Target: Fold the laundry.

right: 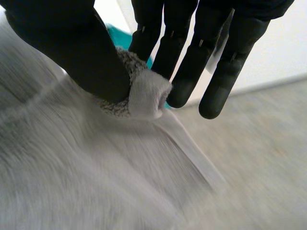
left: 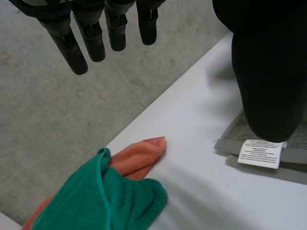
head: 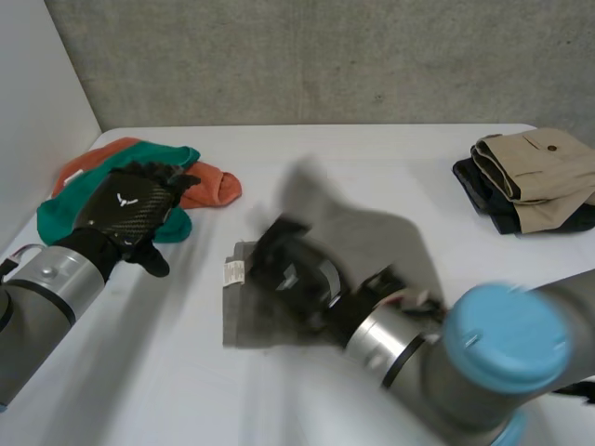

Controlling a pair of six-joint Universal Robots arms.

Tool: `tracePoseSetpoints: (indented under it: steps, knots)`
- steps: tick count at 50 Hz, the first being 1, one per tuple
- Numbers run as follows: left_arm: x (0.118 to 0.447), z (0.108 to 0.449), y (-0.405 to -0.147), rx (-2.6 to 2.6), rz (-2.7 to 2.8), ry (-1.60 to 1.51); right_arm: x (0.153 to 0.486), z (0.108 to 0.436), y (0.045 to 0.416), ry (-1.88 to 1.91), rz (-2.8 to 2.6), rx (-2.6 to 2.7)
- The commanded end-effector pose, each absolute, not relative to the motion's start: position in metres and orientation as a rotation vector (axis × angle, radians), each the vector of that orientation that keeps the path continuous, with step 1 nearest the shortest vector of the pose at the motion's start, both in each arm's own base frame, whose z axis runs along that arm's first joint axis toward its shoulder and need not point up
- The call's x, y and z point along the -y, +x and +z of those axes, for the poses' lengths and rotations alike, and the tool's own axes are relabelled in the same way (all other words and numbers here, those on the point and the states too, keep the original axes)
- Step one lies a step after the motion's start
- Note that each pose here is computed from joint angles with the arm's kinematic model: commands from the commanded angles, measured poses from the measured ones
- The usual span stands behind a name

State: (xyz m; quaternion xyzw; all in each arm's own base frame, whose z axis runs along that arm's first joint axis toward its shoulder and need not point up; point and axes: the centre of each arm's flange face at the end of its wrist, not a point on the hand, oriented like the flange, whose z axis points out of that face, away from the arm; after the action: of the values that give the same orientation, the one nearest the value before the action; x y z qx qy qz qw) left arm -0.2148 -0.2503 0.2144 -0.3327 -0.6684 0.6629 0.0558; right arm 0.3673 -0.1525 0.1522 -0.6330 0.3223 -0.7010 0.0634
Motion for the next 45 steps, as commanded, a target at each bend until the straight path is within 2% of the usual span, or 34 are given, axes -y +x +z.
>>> tracePoseSetpoints:
  steps: [1,4,8,11,15,21,25,28,30,31,36,38,42,44,45]
  knots:
    - [0.250,0.211,-0.219,2.021,1.997,-1.026,0.152,0.131,0.372,-1.965,-1.953,-1.217]
    - [0.251,0.215,-0.220,2.011,2.007,-1.023,0.170,0.150,0.362,-1.748,-1.945,-1.426]
    - [0.251,0.220,-0.221,1.990,2.026,-1.024,0.195,0.195,0.333,-1.301,-1.903,-1.659]
    - [0.249,0.223,-0.222,1.979,2.033,-1.027,0.204,0.181,0.310,-1.186,-1.754,-1.861]
    - [0.246,0.220,-0.225,1.978,2.017,-1.036,0.218,0.149,0.267,-1.319,-1.617,-2.150]
    - [0.240,0.215,-0.229,1.979,1.984,-1.052,0.245,0.141,0.240,-1.392,-1.708,-2.292]
    - [0.238,0.217,-0.230,1.969,1.990,-1.057,0.254,0.162,0.251,-1.313,-1.947,-2.187]
    - [0.237,0.222,-0.230,1.951,2.011,-1.057,0.233,0.201,0.282,-1.274,-2.153,-1.899]
    - [0.237,0.227,-0.229,1.940,2.035,-1.049,0.219,0.212,0.296,-1.282,-2.192,-1.780]
    - [0.236,0.228,-0.229,1.936,2.040,-1.048,0.200,0.214,0.314,-1.315,-2.191,-1.641]
    - [0.237,0.235,-0.226,1.929,2.070,-1.031,0.141,0.191,0.364,-1.452,-2.039,-1.287]
    - [0.238,0.236,-0.223,1.946,2.069,-1.003,0.121,0.168,0.378,-1.526,-1.912,-1.223]
    - [0.238,0.236,-0.221,1.993,2.045,-0.943,0.116,0.138,0.390,-1.592,-1.759,-1.274]
    - [0.238,0.235,-0.220,2.026,2.024,-0.900,0.122,0.139,0.391,-1.584,-1.732,-1.346]
    - [0.238,0.235,-0.220,2.033,2.022,-0.887,0.135,0.145,0.387,-1.527,-1.717,-1.456]
